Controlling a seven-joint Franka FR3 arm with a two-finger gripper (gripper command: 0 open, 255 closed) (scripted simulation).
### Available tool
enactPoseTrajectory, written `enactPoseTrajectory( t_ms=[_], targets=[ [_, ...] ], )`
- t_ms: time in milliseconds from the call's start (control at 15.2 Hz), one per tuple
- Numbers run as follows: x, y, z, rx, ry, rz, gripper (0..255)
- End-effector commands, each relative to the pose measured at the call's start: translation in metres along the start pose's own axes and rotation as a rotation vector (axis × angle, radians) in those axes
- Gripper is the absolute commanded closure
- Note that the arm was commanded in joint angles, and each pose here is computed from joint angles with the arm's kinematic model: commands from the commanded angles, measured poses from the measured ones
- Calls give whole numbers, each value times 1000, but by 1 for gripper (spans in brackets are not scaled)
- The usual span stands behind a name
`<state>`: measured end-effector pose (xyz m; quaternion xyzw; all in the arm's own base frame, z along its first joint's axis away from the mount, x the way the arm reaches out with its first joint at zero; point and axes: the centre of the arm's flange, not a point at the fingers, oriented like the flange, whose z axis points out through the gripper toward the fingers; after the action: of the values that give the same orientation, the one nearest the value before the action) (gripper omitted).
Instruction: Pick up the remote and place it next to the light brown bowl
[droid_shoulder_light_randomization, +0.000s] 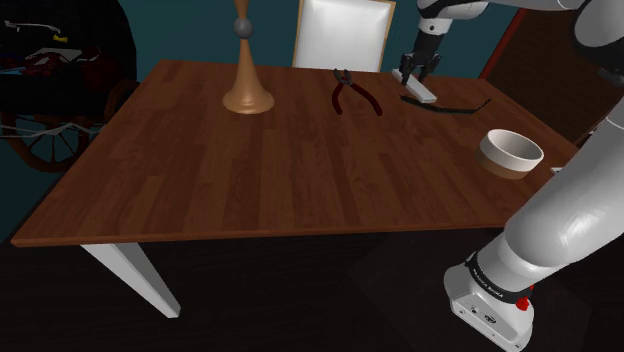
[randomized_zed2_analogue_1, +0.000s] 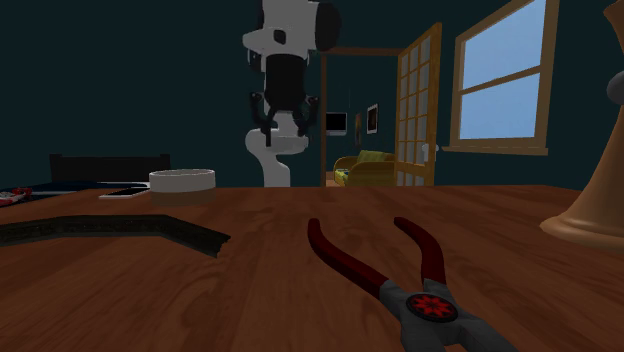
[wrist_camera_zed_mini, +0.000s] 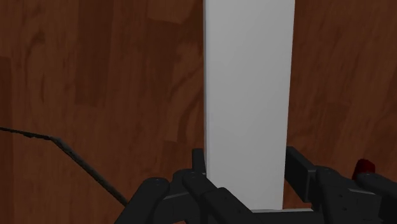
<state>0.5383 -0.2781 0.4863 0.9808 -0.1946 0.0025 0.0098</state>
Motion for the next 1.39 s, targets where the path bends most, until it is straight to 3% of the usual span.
enactPoseTrajectory(
  t_ms=[0, 1320],
  targets=[
    [-8, 27, 1, 0, 0, -2, 255],
    [-74, 276, 10, 0, 0, -2, 255]
  ],
)
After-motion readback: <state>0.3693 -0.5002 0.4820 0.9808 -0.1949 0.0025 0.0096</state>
